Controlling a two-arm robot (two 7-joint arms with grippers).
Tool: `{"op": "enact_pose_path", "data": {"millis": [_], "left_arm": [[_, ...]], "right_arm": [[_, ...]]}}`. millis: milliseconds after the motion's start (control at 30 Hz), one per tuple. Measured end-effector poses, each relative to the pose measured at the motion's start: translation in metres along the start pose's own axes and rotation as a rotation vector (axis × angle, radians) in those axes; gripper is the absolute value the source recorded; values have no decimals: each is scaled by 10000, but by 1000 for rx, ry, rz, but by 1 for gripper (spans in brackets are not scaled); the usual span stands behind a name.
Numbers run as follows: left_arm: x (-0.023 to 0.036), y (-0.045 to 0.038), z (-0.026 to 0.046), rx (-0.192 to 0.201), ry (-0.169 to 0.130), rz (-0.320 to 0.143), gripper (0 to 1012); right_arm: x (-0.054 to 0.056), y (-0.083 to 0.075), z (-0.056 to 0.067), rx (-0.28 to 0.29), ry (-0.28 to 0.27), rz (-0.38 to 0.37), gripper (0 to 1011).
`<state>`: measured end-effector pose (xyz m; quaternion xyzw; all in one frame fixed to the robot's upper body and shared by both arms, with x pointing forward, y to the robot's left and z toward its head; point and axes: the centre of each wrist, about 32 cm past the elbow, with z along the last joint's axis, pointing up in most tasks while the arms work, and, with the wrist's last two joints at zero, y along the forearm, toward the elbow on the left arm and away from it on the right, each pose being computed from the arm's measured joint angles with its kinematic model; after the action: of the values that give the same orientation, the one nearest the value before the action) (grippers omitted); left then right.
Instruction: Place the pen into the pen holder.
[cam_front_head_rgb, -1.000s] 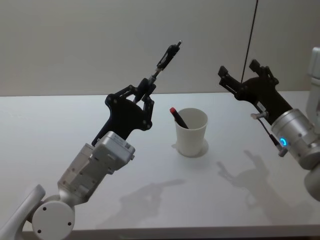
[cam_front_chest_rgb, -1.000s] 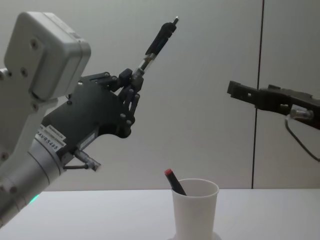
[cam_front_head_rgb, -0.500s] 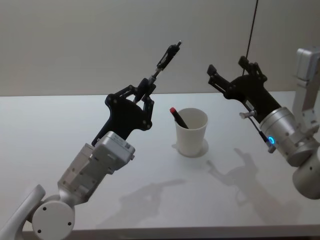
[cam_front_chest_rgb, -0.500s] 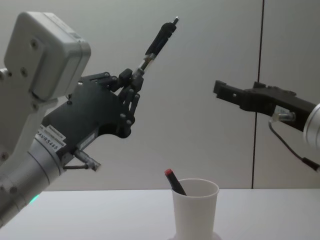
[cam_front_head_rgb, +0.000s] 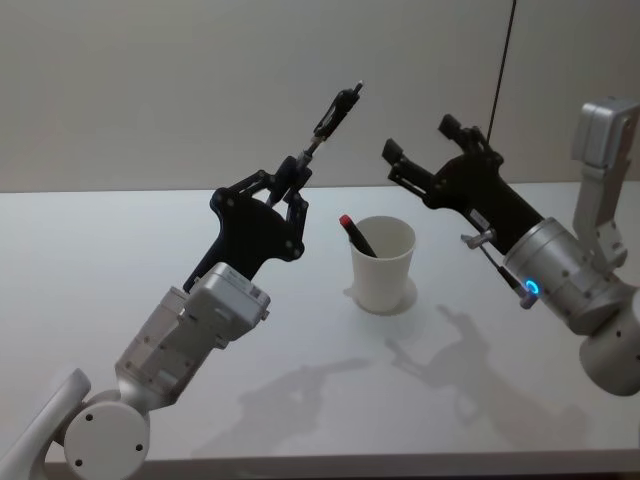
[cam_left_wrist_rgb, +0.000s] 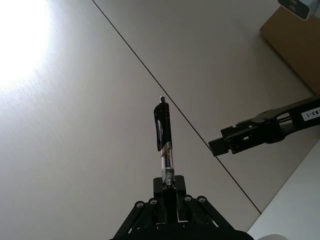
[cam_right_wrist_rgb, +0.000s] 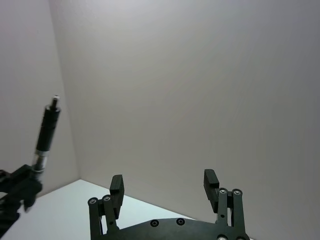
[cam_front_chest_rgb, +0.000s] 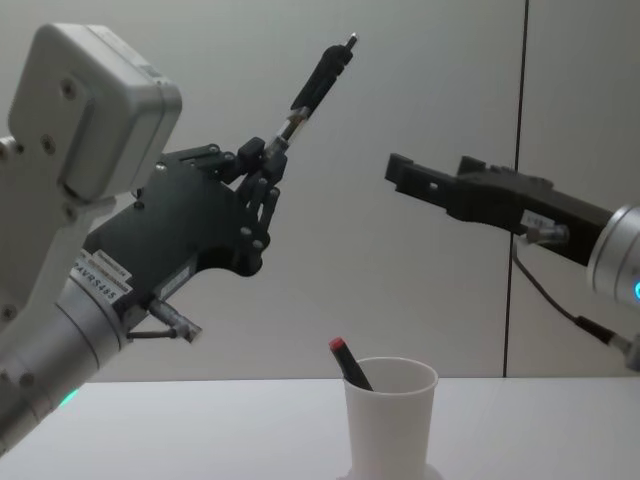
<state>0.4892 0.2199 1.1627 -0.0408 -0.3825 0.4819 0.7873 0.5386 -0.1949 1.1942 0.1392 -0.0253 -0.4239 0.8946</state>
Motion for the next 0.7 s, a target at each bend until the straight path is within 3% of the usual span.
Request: {"op": "enact_pose_path", "data": {"millis": [433,700], "left_arm": [[0,0,0,0,0,0,137],[0,0,0,0,0,0,137]], "right_arm": [[-28,65,69,-3,91,152,1002],[-50,108,143,2,150,207,1002]]}}
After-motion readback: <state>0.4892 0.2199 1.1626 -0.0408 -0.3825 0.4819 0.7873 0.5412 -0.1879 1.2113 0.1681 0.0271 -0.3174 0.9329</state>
